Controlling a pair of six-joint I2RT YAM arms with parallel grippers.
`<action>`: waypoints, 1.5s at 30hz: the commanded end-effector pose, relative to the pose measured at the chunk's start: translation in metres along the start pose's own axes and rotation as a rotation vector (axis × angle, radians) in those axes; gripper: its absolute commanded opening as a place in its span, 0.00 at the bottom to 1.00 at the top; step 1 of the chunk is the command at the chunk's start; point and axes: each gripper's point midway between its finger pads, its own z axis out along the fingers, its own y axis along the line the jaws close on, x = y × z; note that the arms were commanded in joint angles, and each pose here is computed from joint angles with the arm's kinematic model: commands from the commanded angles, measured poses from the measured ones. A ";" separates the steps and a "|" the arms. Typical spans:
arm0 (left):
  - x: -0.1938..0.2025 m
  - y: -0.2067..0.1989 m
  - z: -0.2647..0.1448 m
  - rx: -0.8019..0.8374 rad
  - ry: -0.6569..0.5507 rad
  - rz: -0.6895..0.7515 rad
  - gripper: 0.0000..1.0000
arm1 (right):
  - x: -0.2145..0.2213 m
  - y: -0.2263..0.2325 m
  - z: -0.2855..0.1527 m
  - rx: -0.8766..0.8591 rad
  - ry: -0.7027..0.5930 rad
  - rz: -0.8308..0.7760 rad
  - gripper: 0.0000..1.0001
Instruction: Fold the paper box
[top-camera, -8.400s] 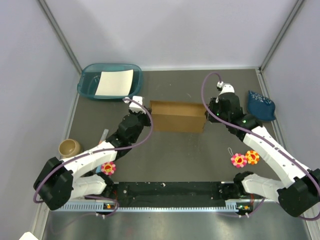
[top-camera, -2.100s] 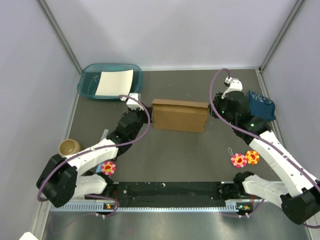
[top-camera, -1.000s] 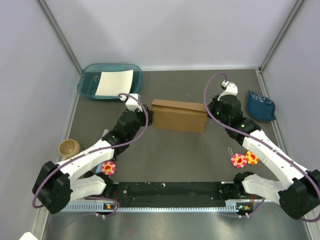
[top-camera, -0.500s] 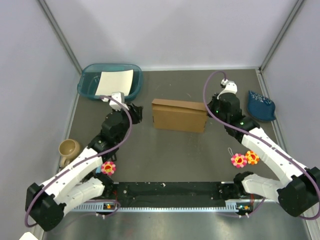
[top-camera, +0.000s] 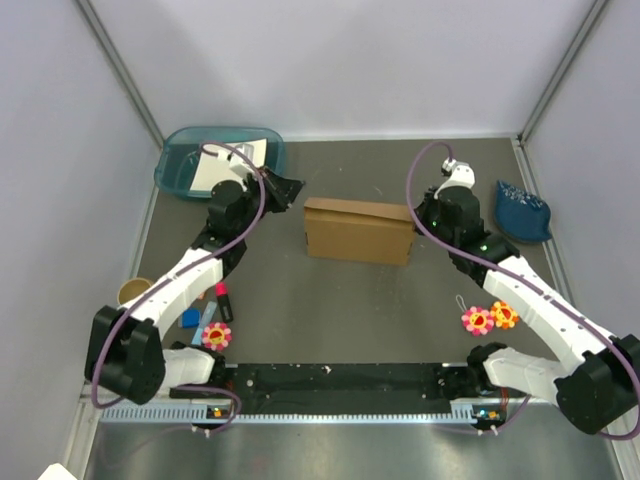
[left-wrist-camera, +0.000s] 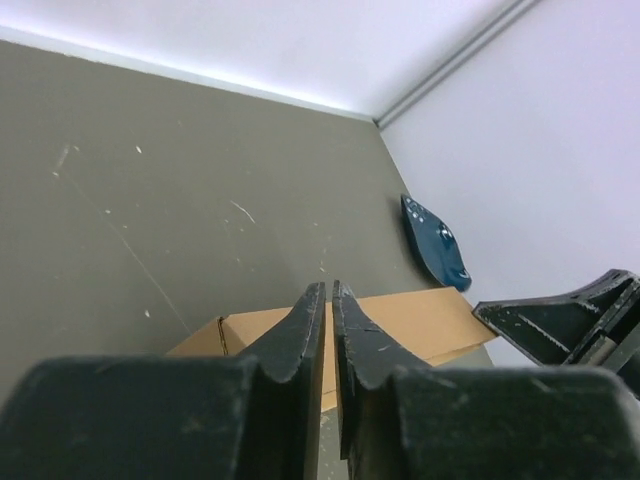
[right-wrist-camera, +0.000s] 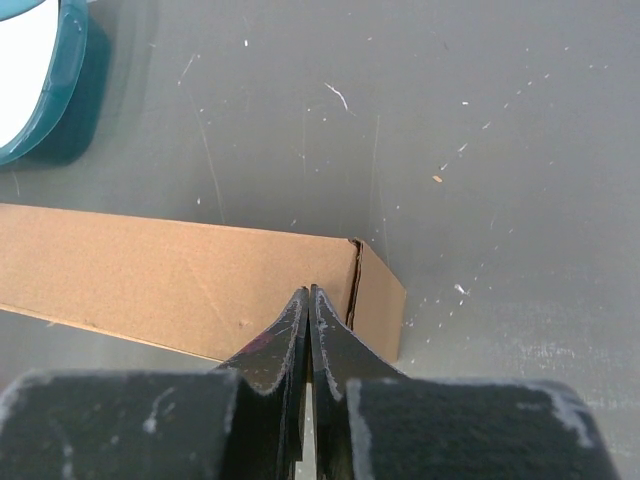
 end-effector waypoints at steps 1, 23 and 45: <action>-0.004 -0.036 0.007 0.217 0.029 -0.055 0.08 | 0.055 -0.024 -0.002 0.068 0.174 -0.066 0.00; 0.111 0.054 -0.002 -0.016 0.336 -0.098 0.00 | -0.025 0.016 -0.032 -0.063 -0.008 -0.008 0.08; 0.104 0.057 -0.002 -0.041 0.314 -0.079 0.00 | 0.075 0.006 0.001 -0.318 0.227 0.358 0.00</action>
